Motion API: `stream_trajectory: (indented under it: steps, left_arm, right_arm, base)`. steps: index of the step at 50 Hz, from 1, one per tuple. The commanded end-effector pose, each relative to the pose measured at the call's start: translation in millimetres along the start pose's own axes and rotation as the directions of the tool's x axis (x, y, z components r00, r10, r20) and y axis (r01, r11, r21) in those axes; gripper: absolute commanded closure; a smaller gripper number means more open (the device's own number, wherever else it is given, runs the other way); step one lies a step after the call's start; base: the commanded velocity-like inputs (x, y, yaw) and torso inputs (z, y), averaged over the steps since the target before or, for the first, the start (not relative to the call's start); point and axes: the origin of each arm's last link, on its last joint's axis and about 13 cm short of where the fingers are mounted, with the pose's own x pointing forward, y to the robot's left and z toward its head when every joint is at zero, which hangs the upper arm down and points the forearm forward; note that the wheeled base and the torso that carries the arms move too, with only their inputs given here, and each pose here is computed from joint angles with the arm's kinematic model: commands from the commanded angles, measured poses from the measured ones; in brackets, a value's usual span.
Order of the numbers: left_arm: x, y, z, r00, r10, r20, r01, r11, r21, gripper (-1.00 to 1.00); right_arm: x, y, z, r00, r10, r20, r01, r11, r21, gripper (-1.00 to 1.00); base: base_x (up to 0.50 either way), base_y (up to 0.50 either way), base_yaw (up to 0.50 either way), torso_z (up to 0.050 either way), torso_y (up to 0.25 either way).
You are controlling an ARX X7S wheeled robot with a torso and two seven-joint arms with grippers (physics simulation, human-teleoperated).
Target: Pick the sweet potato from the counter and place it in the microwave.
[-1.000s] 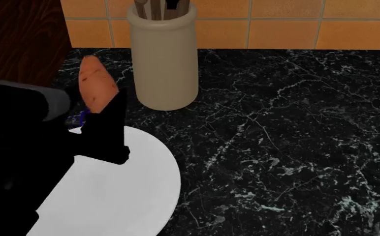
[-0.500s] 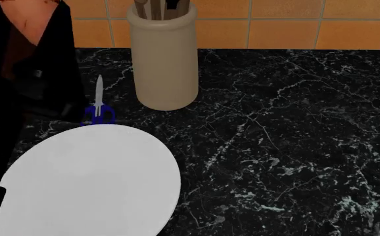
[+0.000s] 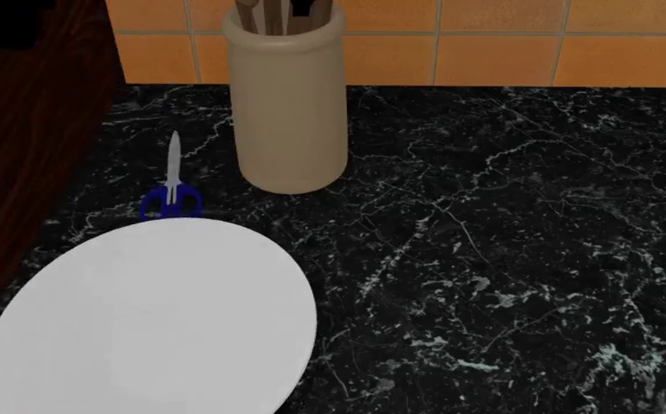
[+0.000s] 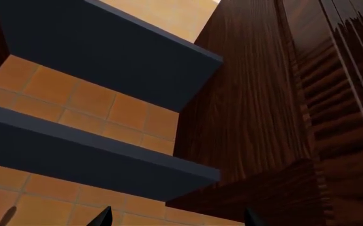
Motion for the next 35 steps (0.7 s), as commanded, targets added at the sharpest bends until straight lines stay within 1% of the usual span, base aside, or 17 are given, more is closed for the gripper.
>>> stream_trajectory:
  steps: [1,7,8,17,21,22,25,35]
  left_arm:
    - [28.5,-0.3,27.6,0.999,0.022,0.045,-0.022,1.0,0.007,1.0]
    - [42.4,-1.6,44.1,0.996,0.049,0.071,-0.048,0.999,-0.016,1.0]
    - [44.9,-2.5,46.7,0.996,0.057,0.062,-0.055,0.998,-0.038,1.0]
    - [69.0,-6.3,66.7,0.995,0.082,0.055,-0.078,0.995,-0.07,1.0]
    - [76.6,-8.1,71.8,0.995,0.079,0.064,-0.075,0.995,-0.06,1.0]
    - [79.6,-8.5,74.6,0.995,0.082,0.059,-0.078,0.994,-0.073,1.0]
    - [86.7,-11.6,81.6,0.995,0.071,0.073,-0.067,0.996,-0.062,1.0]
    - [110.3,-18.6,102.9,0.994,0.073,0.083,-0.066,0.995,-0.077,1.0]
  right_arm:
    - [-0.6,0.6,0.4,1.0,0.001,0.002,-0.001,1.0,0.007,-1.0]
    - [-1.9,0.9,0.9,1.0,0.003,0.002,-0.003,1.0,0.007,-1.0]
    - [-1.6,1.0,0.7,1.0,0.004,0.001,-0.004,1.0,0.008,-1.0]
    - [-0.8,1.3,0.4,1.0,0.008,0.003,-0.008,1.0,0.011,-1.0]
    - [-1.2,1.2,0.8,1.0,0.008,0.004,-0.008,1.0,0.012,-1.0]
    - [-1.5,1.2,1.0,1.0,0.007,0.005,-0.007,1.0,0.013,-1.0]
    - [-0.3,1.5,0.5,1.0,0.008,0.005,-0.008,1.0,0.017,-1.0]
    - [1.6,1.6,0.0,1.0,0.009,0.009,-0.01,1.0,0.02,-1.0]
  base:
    - [0.0,0.0,0.0,0.0,0.0]
    - [0.0,0.0,0.0,0.0,0.0]
    - [0.0,0.0,0.0,0.0,0.0]
    - [0.0,0.0,0.0,0.0,0.0]
    - [0.0,0.0,0.0,0.0,0.0]
    - [0.0,0.0,0.0,0.0,0.01]
    - [0.0,0.0,0.0,0.0,0.0]
    - [0.0,0.0,0.0,0.0,0.0]
